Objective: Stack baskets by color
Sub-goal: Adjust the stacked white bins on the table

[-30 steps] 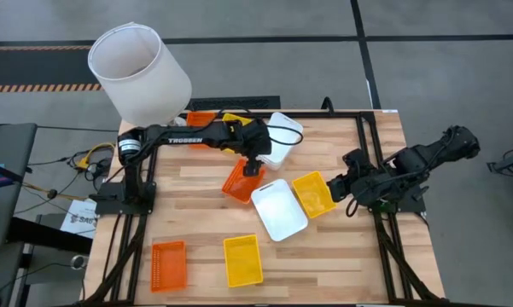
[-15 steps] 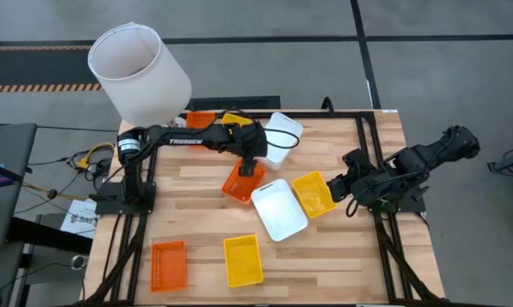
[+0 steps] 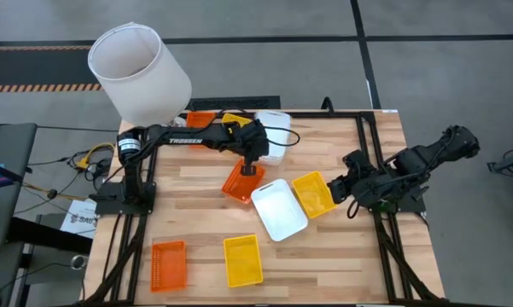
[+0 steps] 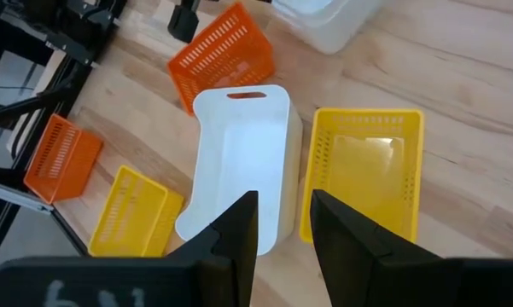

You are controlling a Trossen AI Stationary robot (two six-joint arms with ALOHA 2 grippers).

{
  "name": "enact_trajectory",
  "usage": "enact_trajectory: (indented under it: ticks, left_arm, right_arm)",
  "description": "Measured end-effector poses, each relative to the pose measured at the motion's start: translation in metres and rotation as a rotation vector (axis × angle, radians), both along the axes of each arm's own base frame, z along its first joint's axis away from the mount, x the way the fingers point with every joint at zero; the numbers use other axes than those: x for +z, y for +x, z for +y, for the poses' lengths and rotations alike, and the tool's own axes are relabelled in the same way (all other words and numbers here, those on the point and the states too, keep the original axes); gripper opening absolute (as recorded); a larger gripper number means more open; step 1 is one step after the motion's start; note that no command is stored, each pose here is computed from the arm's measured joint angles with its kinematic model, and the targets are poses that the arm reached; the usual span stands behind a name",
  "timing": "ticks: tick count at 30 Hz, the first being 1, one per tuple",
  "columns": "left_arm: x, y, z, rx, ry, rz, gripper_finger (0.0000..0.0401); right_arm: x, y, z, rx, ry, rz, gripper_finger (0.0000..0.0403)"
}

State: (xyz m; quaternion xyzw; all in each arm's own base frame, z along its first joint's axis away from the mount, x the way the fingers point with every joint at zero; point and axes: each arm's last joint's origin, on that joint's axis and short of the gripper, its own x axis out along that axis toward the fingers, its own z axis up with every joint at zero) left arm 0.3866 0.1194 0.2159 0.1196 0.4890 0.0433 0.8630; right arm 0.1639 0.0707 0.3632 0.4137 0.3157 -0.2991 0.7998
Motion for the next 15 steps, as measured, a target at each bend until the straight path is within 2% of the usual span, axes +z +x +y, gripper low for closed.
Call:
enact_trajectory:
  ticks: [3,6,15]
  left_arm:
    - [0.001,0.001,0.0,0.065,-0.057,-0.032,0.0004]
    - [-0.003,0.005,-0.001,0.073,-0.102,-0.059,0.0001]
    - [-0.008,0.014,-0.006,0.108,-0.083,-0.092,0.0003]
  right_arm:
    - [0.0,0.0,0.0,0.009,-0.007,0.002,0.0131]
    - [0.0,0.0,0.0,0.009,-0.008,0.002,0.0131]
    - [0.0,0.0,0.0,0.01,-0.009,-0.004,0.0131]
